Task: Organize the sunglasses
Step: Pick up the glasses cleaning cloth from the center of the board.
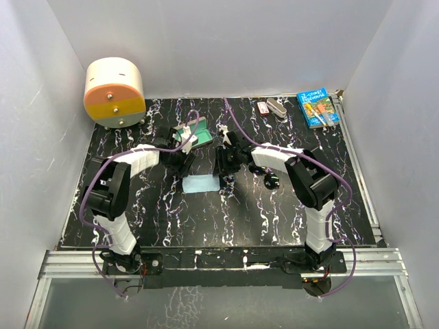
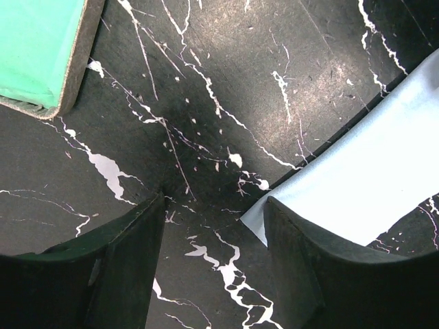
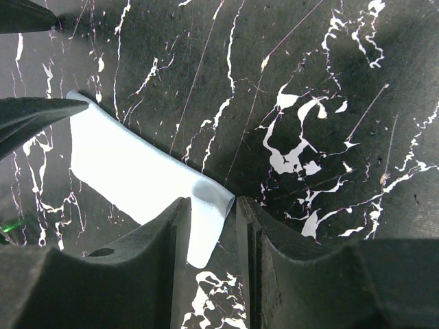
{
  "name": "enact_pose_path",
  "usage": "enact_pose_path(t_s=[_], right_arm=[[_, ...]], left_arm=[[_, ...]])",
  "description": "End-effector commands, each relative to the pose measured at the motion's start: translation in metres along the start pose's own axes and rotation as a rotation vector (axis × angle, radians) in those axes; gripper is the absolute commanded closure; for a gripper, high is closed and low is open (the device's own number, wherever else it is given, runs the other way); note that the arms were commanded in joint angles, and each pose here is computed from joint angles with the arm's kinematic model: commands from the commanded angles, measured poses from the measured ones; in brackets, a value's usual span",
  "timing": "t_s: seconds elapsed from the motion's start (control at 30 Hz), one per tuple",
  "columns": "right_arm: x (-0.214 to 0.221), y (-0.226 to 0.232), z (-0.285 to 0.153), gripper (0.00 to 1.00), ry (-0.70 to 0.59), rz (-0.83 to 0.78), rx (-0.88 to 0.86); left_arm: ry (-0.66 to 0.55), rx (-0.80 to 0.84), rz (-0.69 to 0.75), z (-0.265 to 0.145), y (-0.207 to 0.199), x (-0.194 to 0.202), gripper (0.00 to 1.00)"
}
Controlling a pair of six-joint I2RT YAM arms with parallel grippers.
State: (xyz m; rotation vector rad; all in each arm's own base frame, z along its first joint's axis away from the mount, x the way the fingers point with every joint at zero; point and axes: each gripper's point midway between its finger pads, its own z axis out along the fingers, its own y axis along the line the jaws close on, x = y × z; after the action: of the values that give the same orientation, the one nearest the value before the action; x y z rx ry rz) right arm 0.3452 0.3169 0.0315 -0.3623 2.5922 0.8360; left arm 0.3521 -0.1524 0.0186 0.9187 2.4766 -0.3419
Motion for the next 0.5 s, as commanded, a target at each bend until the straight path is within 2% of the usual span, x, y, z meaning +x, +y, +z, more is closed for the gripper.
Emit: enact_pose_path(t_s=[0.0,0.23,0.47], right_arm=[[0.009,-0.015,0.013,0.62,0.021,-0.003,0.055],[0.009,-0.014,0.013,0.62,0.023,0.003,0.051],[0.010,-0.013,0.014,0.62,0.026,0.010,0.047]], left_arm=[[0.060,0.080,-0.023,0.002,-0.017,0.021,0.44],[0.060,0.079,-0.012,-0.007,-0.020,0.026,0.44],[0.000,0.064,0.011,-0.027,-0.020,0.005,0.40]])
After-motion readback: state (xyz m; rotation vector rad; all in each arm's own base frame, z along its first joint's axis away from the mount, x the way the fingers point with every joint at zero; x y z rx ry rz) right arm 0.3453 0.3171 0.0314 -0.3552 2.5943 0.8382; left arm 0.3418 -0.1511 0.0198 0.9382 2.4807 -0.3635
